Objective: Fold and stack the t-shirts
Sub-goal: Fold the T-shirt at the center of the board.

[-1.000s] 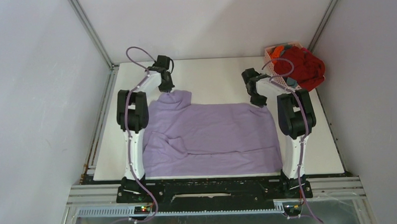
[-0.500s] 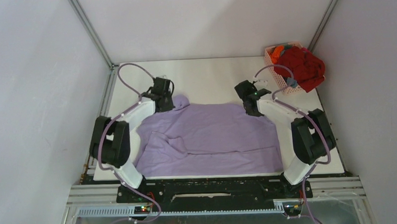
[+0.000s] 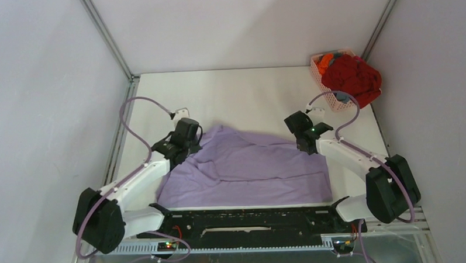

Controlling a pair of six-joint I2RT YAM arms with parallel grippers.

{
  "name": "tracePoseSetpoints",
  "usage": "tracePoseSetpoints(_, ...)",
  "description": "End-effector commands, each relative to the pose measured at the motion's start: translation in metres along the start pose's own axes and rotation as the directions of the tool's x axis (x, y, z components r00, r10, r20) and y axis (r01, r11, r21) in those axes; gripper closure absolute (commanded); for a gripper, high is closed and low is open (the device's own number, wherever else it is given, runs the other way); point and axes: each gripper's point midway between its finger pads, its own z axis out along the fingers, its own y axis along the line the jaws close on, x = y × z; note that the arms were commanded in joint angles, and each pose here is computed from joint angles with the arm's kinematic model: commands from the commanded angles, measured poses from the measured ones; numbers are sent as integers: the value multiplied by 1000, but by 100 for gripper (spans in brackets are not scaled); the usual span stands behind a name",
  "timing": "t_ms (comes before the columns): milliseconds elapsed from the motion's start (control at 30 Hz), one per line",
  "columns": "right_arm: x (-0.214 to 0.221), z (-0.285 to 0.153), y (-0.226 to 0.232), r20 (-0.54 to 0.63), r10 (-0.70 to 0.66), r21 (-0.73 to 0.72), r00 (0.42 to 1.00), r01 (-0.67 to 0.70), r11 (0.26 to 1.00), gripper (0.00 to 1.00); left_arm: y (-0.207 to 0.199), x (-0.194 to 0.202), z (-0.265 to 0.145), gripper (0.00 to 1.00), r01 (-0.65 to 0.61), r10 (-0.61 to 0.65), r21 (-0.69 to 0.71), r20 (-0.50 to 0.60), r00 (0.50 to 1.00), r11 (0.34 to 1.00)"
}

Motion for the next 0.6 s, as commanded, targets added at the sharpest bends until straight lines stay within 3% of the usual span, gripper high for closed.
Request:
tracePoseSetpoints(0, -8, -11, -10, 51, 49, 3, 997, -49, 999, 100, 28, -10, -22, 100, 69, -58, -116, 103, 993, 991)
tracePoseSetpoints(233, -15, -17, -33, 79, 87, 23, 993, -90, 996, 100, 49, -20, -57, 100, 151, -124, -124, 208, 970, 981)
tracePoseSetpoints(567, -9, -22, -40, 63, 133, -61, 989, -129, 990, 100, 60, -7, -80, 100, 224, -206, -61, 222, 953, 973)
